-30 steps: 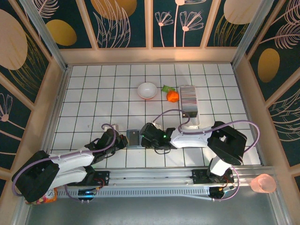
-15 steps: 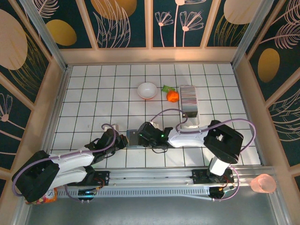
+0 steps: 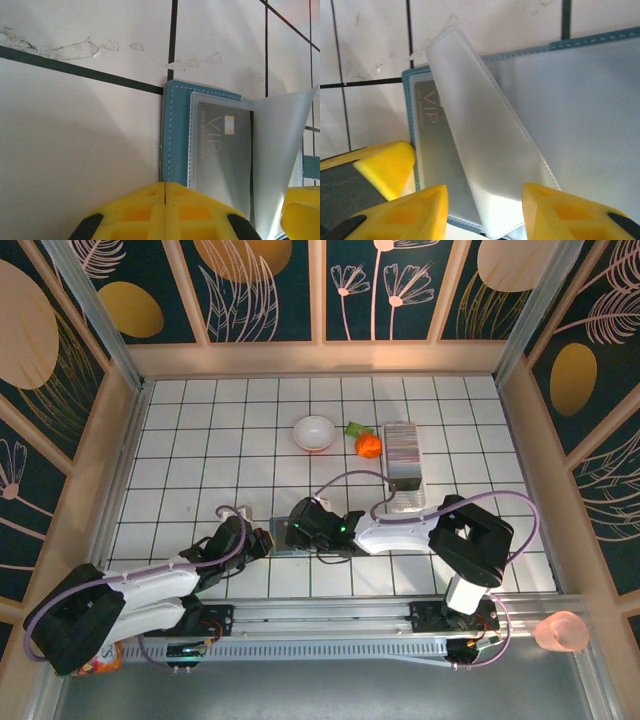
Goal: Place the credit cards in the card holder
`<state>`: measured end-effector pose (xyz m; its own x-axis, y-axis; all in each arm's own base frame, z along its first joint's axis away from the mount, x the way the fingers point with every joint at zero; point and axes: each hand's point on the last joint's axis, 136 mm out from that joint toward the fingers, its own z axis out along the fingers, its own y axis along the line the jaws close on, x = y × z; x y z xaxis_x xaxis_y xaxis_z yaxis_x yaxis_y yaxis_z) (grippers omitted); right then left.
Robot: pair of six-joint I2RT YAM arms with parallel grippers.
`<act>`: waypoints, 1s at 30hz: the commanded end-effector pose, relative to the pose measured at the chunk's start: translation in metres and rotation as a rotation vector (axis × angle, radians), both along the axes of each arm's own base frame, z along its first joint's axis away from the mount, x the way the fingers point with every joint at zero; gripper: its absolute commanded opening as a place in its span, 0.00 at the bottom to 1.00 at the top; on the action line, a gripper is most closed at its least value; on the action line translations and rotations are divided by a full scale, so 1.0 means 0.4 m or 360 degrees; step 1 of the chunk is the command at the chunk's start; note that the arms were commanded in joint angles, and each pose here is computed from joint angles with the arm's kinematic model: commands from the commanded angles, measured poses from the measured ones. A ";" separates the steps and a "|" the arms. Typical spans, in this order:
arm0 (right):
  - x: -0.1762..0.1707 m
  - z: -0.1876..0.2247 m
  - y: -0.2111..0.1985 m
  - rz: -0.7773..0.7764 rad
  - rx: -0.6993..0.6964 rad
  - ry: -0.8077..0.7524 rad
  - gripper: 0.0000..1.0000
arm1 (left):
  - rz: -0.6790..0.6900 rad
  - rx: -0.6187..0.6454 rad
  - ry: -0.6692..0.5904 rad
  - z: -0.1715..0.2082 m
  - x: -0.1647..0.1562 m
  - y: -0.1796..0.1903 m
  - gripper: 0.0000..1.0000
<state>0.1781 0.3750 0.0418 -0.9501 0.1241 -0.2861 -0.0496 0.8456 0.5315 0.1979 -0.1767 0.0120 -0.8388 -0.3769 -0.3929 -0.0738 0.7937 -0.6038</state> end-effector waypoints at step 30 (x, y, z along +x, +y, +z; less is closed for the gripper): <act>0.019 0.165 0.095 0.0010 0.0314 -0.0180 0.43 | -0.0025 0.0088 0.0217 -0.085 -0.074 0.036 0.02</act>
<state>0.1818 0.4293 0.0938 -0.9351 0.1328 -0.3286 -0.1579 0.6739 0.7217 0.1984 -0.1764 0.0115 -0.8317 -0.3967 -0.3885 -0.0833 0.7809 -0.6190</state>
